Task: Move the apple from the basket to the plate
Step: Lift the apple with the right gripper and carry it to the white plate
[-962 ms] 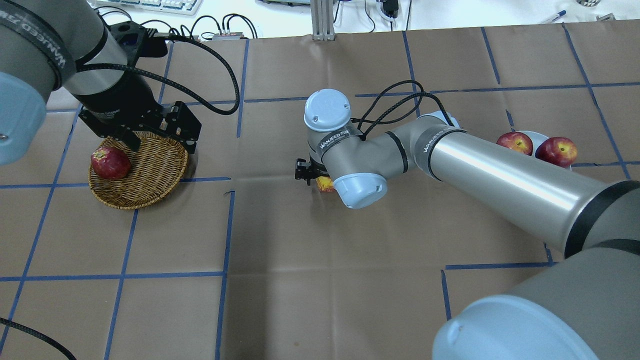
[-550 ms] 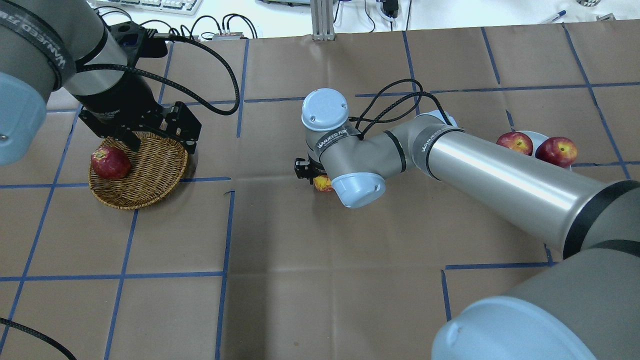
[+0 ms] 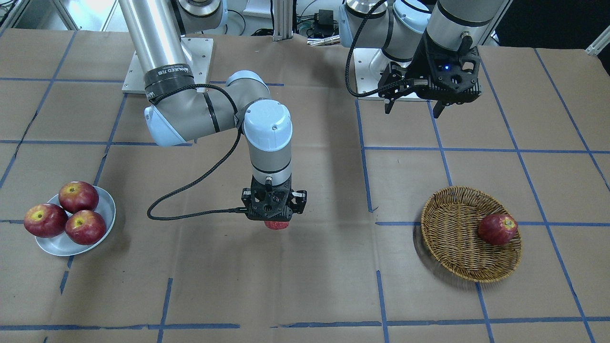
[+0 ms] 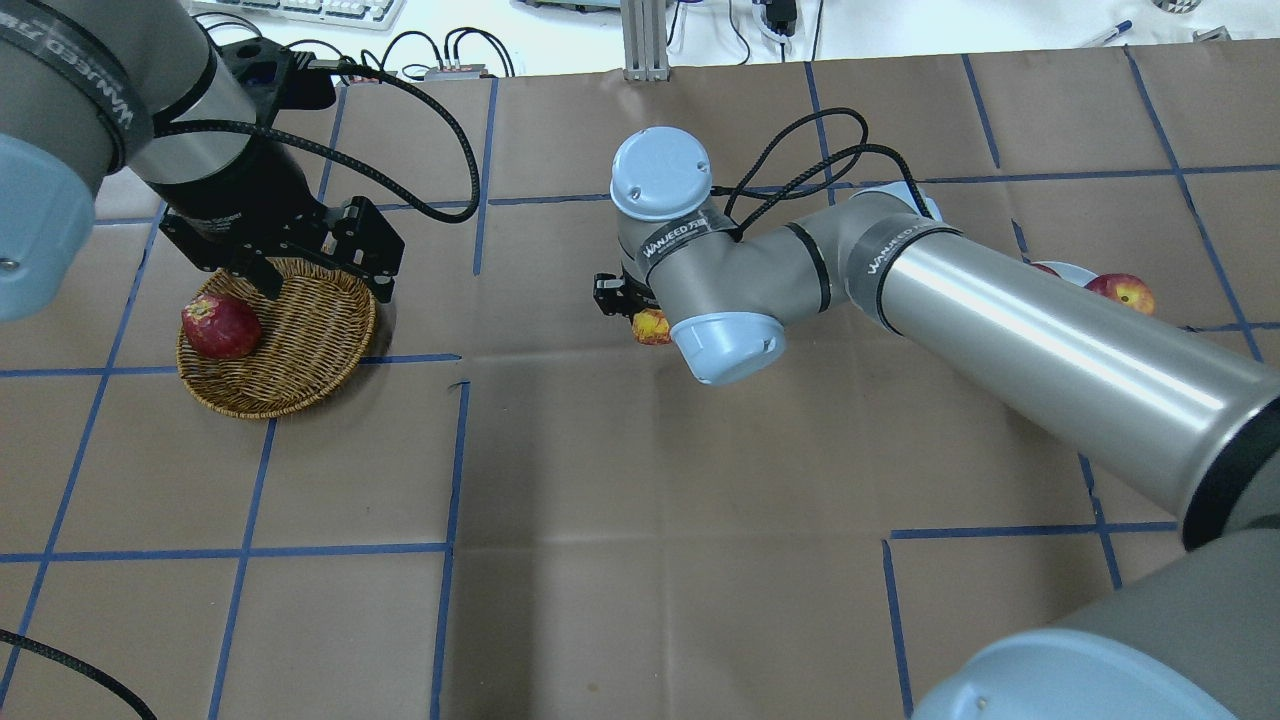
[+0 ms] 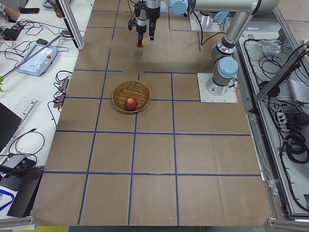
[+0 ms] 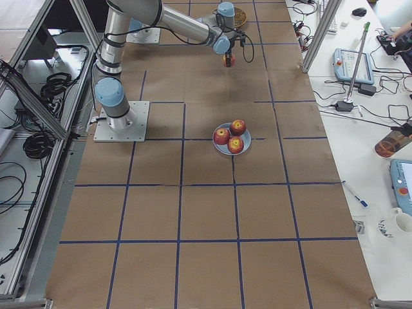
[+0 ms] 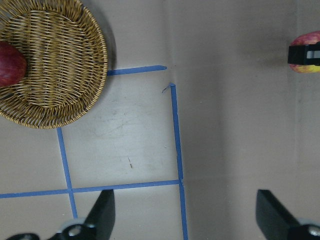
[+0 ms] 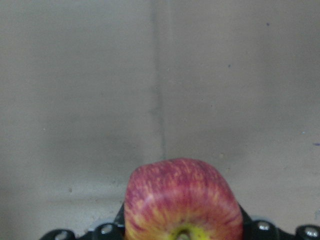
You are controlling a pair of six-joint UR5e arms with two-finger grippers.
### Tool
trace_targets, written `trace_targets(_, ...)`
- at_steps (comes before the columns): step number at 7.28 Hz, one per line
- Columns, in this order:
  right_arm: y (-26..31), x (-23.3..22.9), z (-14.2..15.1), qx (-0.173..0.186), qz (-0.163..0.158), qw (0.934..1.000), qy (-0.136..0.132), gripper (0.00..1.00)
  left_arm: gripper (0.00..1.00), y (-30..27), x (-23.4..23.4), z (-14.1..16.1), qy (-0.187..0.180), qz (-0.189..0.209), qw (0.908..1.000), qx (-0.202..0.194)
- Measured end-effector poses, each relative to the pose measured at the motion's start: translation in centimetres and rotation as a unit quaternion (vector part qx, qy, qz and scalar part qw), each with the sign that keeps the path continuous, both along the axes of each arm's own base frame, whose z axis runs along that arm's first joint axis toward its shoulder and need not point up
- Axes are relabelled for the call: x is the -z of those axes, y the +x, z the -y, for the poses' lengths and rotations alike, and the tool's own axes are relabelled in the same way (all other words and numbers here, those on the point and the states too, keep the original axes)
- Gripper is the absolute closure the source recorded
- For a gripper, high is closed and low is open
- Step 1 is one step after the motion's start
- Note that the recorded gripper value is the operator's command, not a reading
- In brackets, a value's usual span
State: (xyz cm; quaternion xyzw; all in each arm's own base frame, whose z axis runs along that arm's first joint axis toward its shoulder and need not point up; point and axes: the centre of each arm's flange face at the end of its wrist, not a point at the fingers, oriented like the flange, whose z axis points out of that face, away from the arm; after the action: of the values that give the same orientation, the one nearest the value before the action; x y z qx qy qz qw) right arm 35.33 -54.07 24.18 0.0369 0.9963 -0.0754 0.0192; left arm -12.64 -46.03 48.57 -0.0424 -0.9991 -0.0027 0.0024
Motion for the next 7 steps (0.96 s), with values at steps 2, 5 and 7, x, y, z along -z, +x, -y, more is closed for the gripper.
trace_targets(2,-5.4,-4.4,1.1,0.010,-0.006,0.9999,0.003,0.44,0.01,0.0,-0.1,0.1,-0.001,0.000,1.0000,-0.002)
trace_targets(5,-20.8,-10.1,1.6,-0.007,-0.028,0.9988,0.040,0.44,0.01,-0.2,-0.2,0.1,-0.001,-0.001,1.0000,-0.002)
trace_targets(7,-30.9,-10.8,0.0,-0.029,-0.036,0.9977,0.051,0.44,0.01,-0.3,-0.1,0.1,-0.001,-0.001,1.0000,-0.001)
